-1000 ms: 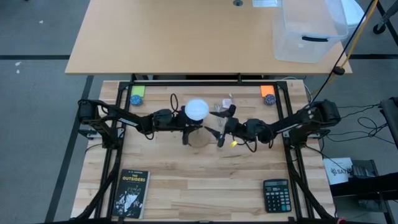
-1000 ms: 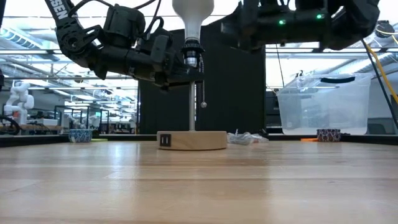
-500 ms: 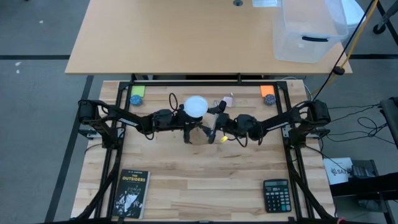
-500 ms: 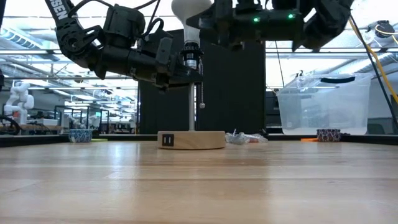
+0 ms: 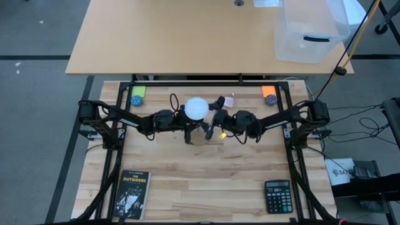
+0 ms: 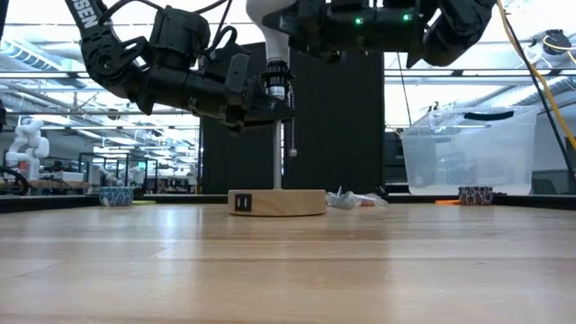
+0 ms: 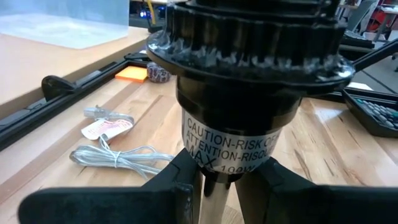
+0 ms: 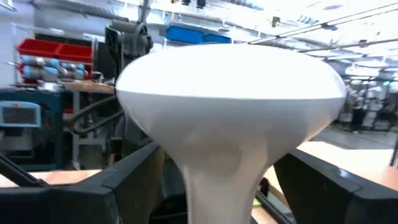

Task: Screw lightbulb
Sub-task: Remove the lightbulb from the lamp

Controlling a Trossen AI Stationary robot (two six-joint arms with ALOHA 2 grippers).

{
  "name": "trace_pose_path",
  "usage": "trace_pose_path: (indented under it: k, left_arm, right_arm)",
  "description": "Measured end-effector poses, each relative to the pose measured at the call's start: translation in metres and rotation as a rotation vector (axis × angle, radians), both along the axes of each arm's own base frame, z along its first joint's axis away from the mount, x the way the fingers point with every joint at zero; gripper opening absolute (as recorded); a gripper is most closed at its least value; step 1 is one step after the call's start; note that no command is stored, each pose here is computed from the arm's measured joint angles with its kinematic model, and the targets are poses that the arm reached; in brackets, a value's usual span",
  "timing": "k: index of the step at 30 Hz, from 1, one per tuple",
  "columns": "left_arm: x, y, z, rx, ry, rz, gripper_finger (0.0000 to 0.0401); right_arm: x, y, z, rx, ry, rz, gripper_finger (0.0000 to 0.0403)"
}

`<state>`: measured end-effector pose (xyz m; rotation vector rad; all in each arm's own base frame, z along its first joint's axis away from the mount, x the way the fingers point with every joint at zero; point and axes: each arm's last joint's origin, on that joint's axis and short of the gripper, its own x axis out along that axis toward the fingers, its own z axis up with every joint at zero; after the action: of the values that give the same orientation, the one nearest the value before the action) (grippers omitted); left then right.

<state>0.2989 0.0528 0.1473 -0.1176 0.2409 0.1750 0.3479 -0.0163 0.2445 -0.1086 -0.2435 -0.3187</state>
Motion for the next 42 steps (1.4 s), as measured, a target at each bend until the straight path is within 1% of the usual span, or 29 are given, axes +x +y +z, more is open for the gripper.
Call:
trace_pose_path:
  k: [4, 8, 13, 18, 21, 25, 30, 37, 42]
  left_arm:
    - [0.000, 0.000, 0.000, -0.001, 0.000, 0.000, 0.0071]
    - [0.000, 0.000, 0.000, -0.002, 0.001, -0.004, 0.0071]
    - [0.000, 0.000, 0.000, 0.000, 0.001, -0.026, 0.0071]
    - [0.000, -0.002, 0.000, -0.002, -0.001, -0.110, 0.0071]
    - [0.000, -0.002, 0.000, -0.003, -0.002, -0.120, 0.0071]
    - [0.000, -0.003, 0.000, -0.011, -0.003, -0.157, 0.0071]
    - [0.000, -0.004, 0.000, -0.022, -0.005, -0.200, 0.0071]
    - [0.000, -0.005, 0.000, -0.034, -0.005, -0.244, 0.0071]
    - [-0.001, -0.006, 0.000, -0.036, -0.004, -0.252, 0.0071]
  right_arm:
    - [-0.002, -0.012, 0.003, 0.046, -0.002, 0.056, 0.0273]
    - [-0.003, -0.023, 0.003, 0.084, -0.005, 0.145, 0.0268]
    - [-0.004, -0.031, 0.002, 0.063, 0.005, 0.209, 0.0259]
    - [-0.005, -0.039, 0.001, 0.056, 0.030, 0.304, 0.0227]
    - [-0.006, -0.044, 0.000, 0.043, 0.043, 0.350, 0.0211]
    - [-0.007, -0.051, 0.000, 0.036, 0.051, 0.371, 0.0198]
    - [-0.010, -0.059, -0.001, 0.020, 0.061, 0.437, 0.0189]
    - [-0.001, -0.065, 0.010, 0.056, 0.127, 0.564, 0.0188]
    - [0.006, -0.065, 0.016, 0.065, 0.180, 0.588, 0.0204]
